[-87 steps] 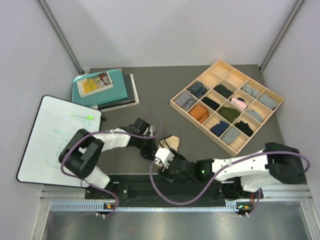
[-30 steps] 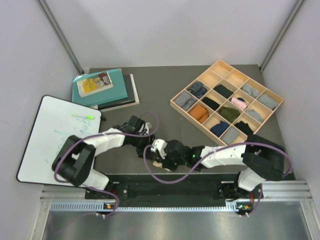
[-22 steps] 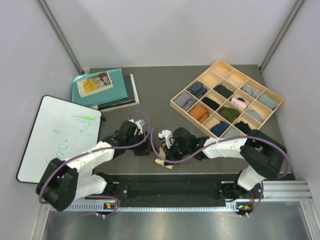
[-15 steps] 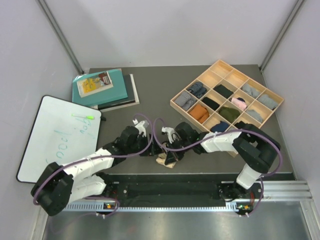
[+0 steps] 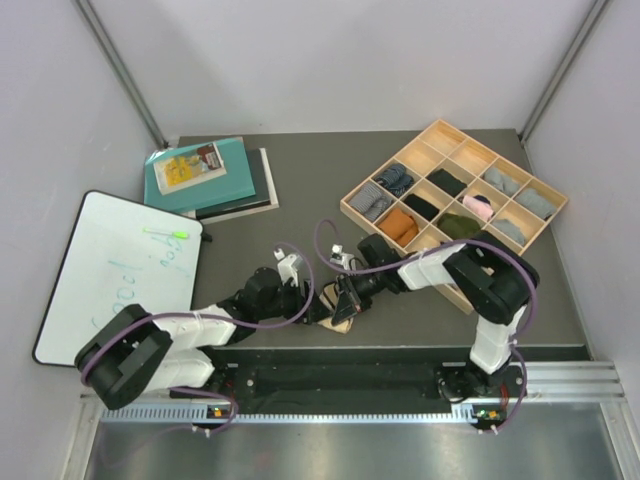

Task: Roll the underwear
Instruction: Fold the underwear at the center of the board.

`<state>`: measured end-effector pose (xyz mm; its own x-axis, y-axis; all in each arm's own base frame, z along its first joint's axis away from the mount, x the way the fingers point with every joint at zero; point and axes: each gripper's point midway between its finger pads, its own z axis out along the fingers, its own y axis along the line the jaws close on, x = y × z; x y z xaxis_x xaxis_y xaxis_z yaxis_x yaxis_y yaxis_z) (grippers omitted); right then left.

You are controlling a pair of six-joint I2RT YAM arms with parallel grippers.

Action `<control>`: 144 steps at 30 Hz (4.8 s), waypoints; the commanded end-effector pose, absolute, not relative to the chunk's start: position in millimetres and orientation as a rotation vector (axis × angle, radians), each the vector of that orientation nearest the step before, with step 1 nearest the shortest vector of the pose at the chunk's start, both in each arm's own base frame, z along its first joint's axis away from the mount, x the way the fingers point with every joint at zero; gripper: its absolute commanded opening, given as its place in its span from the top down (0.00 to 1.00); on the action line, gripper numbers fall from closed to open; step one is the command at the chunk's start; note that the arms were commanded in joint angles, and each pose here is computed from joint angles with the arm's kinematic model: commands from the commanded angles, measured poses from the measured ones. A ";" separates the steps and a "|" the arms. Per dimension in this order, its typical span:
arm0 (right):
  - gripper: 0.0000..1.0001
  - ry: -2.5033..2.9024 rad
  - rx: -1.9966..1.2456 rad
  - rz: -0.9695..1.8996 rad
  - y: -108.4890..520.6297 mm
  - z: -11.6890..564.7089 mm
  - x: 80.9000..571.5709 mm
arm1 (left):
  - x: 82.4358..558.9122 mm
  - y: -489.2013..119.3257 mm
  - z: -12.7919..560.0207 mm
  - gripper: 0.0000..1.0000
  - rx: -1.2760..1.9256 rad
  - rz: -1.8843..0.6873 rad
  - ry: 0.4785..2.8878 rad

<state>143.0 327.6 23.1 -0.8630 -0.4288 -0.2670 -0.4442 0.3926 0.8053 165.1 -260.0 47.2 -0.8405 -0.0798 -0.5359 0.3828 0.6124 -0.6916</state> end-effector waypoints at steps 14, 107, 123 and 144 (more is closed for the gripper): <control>1.00 2.640 -0.689 1.553 322.3 10.0 174.0 | 157.7 -267.3 46.2 0.63 0.298 -1.222 2.247; 0.49 2.670 -0.455 0.821 257.6 27.0 184.3 | 171.1 -284.2 70.8 1.00 0.163 -1.229 2.389; 0.23 2.159 -0.724 0.603 278.7 126.9 190.4 | 152.4 -262.0 49.8 1.00 -0.003 -1.126 2.807; 0.39 1.860 -1.287 0.443 358.1 80.2 110.6 | 151.6 -245.9 44.0 1.00 -0.114 -1.250 2.937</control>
<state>104.2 332.2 57.6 -0.2141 -0.6548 -0.7248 -0.9007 0.4195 -0.1129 152.6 -244.4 39.4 -0.9955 -0.0709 0.0626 -0.0945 0.7136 -0.6942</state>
